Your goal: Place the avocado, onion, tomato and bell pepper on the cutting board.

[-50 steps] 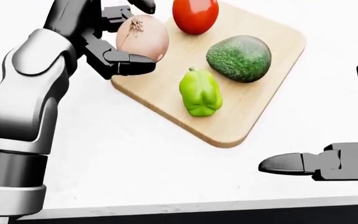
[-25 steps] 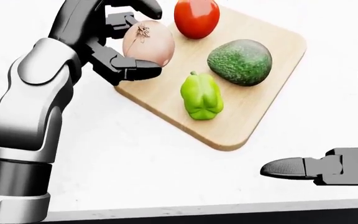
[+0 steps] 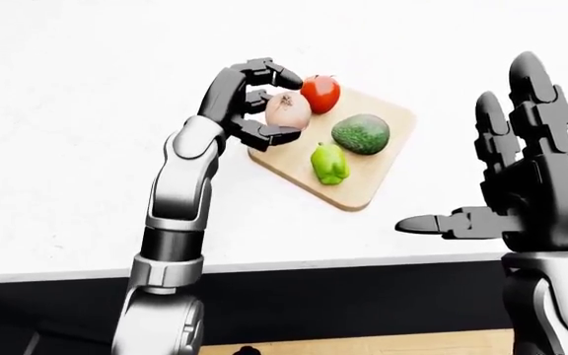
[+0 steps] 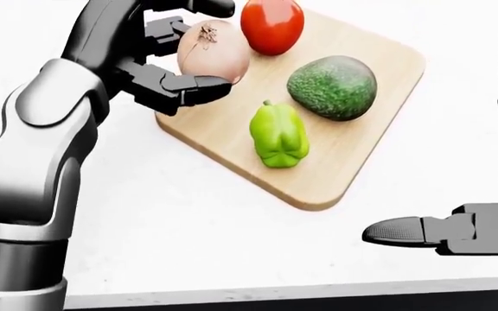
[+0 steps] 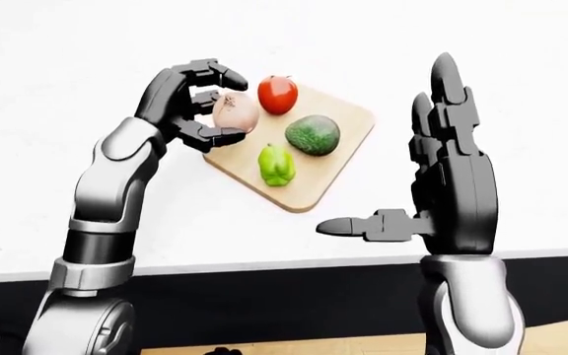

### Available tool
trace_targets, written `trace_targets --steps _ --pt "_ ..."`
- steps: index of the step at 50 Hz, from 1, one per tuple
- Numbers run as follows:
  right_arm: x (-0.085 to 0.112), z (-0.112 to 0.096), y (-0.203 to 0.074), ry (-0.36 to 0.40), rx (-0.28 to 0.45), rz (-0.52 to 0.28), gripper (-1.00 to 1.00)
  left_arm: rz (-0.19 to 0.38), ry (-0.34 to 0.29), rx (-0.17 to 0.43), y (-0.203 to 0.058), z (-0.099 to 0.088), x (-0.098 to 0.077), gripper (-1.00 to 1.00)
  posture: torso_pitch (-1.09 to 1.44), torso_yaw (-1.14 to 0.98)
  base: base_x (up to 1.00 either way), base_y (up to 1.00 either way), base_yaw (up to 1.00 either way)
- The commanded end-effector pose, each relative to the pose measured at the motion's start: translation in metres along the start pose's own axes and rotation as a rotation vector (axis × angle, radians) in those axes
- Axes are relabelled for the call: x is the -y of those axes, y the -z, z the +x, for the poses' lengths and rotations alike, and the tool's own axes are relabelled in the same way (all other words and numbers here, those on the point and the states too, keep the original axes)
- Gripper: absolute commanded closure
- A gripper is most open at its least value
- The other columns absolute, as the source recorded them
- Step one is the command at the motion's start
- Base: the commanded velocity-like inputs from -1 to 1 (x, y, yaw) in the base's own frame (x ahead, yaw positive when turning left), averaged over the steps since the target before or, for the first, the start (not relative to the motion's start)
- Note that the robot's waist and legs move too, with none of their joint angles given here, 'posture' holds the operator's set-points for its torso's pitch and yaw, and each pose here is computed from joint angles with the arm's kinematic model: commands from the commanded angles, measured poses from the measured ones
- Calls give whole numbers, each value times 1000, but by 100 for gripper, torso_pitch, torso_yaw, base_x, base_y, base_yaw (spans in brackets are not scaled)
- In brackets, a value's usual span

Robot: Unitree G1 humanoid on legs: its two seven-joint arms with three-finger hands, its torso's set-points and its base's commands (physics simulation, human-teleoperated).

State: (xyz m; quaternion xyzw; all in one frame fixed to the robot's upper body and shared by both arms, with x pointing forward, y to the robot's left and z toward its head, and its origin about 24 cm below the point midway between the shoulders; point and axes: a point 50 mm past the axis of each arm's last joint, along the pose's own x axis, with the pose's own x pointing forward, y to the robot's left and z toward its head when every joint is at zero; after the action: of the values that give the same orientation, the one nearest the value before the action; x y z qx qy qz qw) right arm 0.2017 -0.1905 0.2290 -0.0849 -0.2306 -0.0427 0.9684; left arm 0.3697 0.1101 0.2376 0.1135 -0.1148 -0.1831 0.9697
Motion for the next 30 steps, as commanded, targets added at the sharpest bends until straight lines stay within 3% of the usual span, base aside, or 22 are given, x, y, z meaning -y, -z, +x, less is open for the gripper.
trace_targets --steps 1,6,9,17,21,30 --pt "0 -1 -11 4 73 -13 -100 20 -10 88 -20 -1 -2 8 29 -6 0 0 0" --pt "-1 -1 -10 5 72 -12 -100 29 -11 85 -18 0 -3 4 29 -6 0 0 0" --pt "-1 -1 -10 5 72 -12 -100 26 -11 82 -17 -1 -2 -11 29 -6 0 0 0" --pt "1 -3 -11 6 71 -11 -100 25 -9 76 -15 -2 -2 -13 29 -6 0 0 0" --pt "0 -2 -11 4 73 -9 -100 27 -5 76 -16 -3 -1 -35 29 -6 0 0 0" --pt "-1 0 -11 2 75 -10 -100 31 -17 75 -17 -2 -4 -38 29 -6 0 0 0"
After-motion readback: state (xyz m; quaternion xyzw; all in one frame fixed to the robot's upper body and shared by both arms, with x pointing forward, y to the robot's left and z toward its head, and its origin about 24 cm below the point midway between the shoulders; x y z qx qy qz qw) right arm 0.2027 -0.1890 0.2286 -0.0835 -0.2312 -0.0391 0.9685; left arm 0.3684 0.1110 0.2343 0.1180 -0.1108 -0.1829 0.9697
